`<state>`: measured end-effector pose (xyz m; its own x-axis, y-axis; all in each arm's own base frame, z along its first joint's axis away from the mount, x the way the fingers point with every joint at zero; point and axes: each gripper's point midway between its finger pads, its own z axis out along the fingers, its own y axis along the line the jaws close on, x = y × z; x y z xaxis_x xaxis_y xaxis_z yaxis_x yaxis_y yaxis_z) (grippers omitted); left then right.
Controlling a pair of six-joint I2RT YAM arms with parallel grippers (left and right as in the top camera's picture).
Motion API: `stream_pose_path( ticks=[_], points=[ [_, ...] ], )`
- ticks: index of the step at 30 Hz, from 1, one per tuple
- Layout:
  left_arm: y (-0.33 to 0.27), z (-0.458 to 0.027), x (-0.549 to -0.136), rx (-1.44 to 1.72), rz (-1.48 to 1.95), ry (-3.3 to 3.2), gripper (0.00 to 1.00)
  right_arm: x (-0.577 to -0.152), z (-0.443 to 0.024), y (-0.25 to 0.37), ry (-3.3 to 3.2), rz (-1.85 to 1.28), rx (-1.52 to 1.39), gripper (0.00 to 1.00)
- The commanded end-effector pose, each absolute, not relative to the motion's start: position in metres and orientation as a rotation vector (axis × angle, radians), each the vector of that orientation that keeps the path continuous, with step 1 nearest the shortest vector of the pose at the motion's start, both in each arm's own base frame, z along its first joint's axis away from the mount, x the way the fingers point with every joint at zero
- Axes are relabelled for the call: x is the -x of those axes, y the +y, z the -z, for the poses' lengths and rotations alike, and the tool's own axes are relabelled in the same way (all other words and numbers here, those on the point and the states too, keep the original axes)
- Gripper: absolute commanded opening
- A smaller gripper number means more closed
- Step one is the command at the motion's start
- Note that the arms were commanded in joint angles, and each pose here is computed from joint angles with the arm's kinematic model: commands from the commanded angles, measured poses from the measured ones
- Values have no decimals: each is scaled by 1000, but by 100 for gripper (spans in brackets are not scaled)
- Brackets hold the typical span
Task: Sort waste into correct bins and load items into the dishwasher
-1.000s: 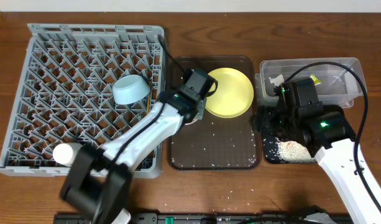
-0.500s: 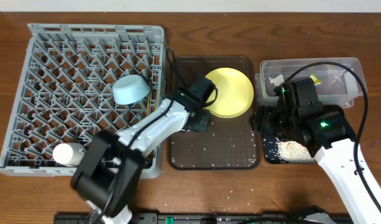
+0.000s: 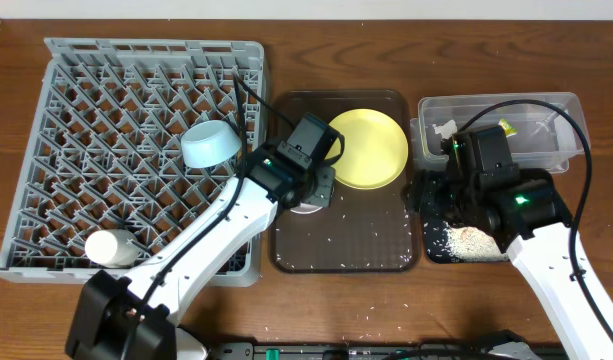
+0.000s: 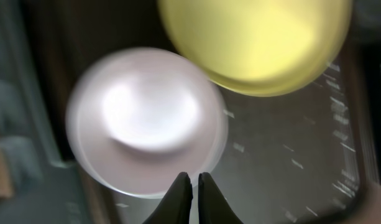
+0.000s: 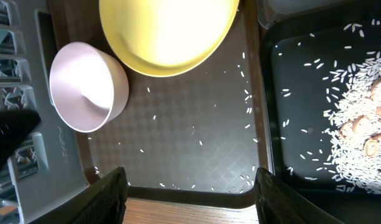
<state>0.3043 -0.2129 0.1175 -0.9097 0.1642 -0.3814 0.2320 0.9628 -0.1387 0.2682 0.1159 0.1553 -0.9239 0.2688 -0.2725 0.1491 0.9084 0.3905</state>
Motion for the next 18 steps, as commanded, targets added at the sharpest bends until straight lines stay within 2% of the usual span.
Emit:
stream_pose_path(
  ticks=[1, 5, 9, 13, 18],
  points=[
    [-192, -96, -321, -245, 39, 2732, 8, -270, -159, 113, 2733, -522, -304, 63],
    [-207, -56, -317, -306, 44, 2813, 8, -270, -159, 113, 2734, -527, -330, 63],
    [-247, -36, -284, -401, 359, 2963, 8, -269, -158, 113, 2741, -524, -331, 63],
    [-284, -59, -263, -473, 706, 2974, 8, -268, -158, 113, 2742, -523, -331, 63],
    [-303, -116, -260, -592, 919, 2816, 8, -268, -158, 113, 2742, -523, -331, 64]
  ],
)
